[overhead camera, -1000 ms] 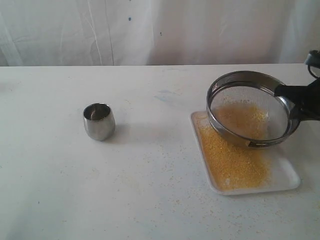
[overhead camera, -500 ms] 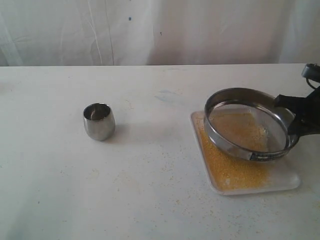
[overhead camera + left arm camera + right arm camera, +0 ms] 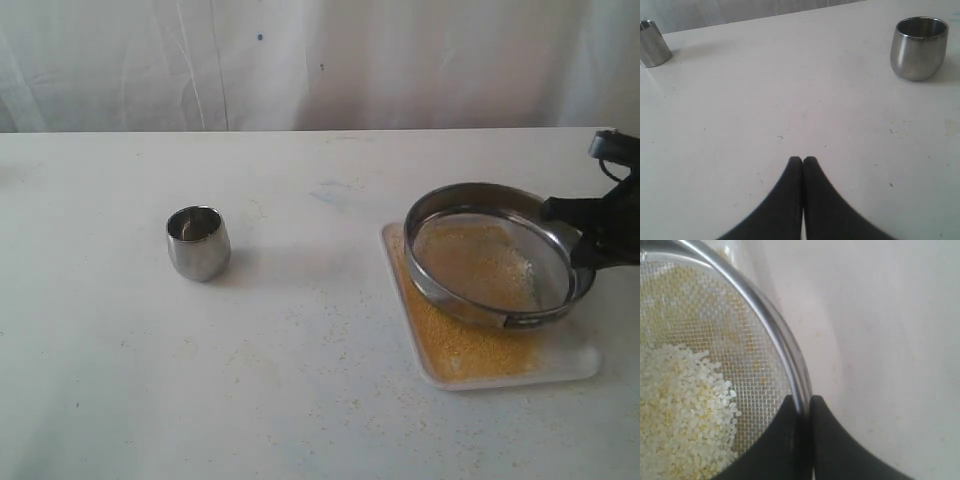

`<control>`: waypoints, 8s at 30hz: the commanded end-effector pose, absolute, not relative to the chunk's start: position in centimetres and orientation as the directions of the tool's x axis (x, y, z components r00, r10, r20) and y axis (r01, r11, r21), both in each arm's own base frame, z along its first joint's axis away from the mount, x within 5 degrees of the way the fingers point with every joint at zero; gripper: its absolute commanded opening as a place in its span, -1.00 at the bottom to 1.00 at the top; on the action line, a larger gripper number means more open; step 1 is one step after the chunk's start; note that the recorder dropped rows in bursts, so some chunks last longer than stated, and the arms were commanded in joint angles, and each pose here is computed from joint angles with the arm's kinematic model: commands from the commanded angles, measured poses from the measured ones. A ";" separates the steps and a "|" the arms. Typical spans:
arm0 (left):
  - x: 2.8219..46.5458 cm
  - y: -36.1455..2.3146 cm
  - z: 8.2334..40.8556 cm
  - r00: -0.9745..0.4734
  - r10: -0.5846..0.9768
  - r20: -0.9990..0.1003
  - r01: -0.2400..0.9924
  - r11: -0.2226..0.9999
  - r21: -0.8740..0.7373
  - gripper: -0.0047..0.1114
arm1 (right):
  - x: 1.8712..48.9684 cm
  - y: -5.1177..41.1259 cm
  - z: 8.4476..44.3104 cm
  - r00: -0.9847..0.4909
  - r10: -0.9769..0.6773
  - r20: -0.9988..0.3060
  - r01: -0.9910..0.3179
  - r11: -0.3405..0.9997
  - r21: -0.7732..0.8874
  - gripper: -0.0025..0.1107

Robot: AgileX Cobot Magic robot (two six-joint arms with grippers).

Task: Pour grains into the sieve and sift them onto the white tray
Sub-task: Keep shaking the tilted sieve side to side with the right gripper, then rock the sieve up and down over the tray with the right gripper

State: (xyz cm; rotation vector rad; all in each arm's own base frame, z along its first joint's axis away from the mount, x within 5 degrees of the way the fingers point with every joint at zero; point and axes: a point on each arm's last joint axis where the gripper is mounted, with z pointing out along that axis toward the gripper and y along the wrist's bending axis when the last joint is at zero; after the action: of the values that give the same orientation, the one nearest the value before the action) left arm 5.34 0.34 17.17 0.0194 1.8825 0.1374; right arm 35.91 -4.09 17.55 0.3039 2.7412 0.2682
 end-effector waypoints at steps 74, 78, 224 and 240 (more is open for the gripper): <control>5.3 0.3 17.1 -0.313 0.076 -0.947 -0.050 0.994 0.096 -0.92 | 36.1 -3.9 19.3 -0.806 0.462 -0.369 0.335 0.871 0.359 -0.96; 5.3 0.3 17.1 -0.313 0.076 -0.947 -0.050 0.994 0.096 -0.92 | 34.7 -3.1 19.0 -0.887 0.413 -0.207 0.323 0.875 0.362 -0.96; 5.3 0.3 17.0 -0.315 0.076 -0.946 -0.050 0.994 0.096 -0.92 | 35.0 -1.7 19.2 -0.913 0.258 -0.317 0.171 0.945 0.277 -0.96; 5.3 0.3 17.0 -0.315 0.076 -0.946 -0.050 0.994 0.096 -0.92 | 33.1 -2.1 19.3 -0.800 0.246 -0.547 0.158 0.966 0.204 -0.96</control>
State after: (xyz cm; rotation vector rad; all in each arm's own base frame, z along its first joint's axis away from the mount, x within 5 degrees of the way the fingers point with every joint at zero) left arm 5.34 0.34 17.17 0.0194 1.8825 0.1374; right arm 33.50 -1.75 18.58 0.2366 2.6453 0.2393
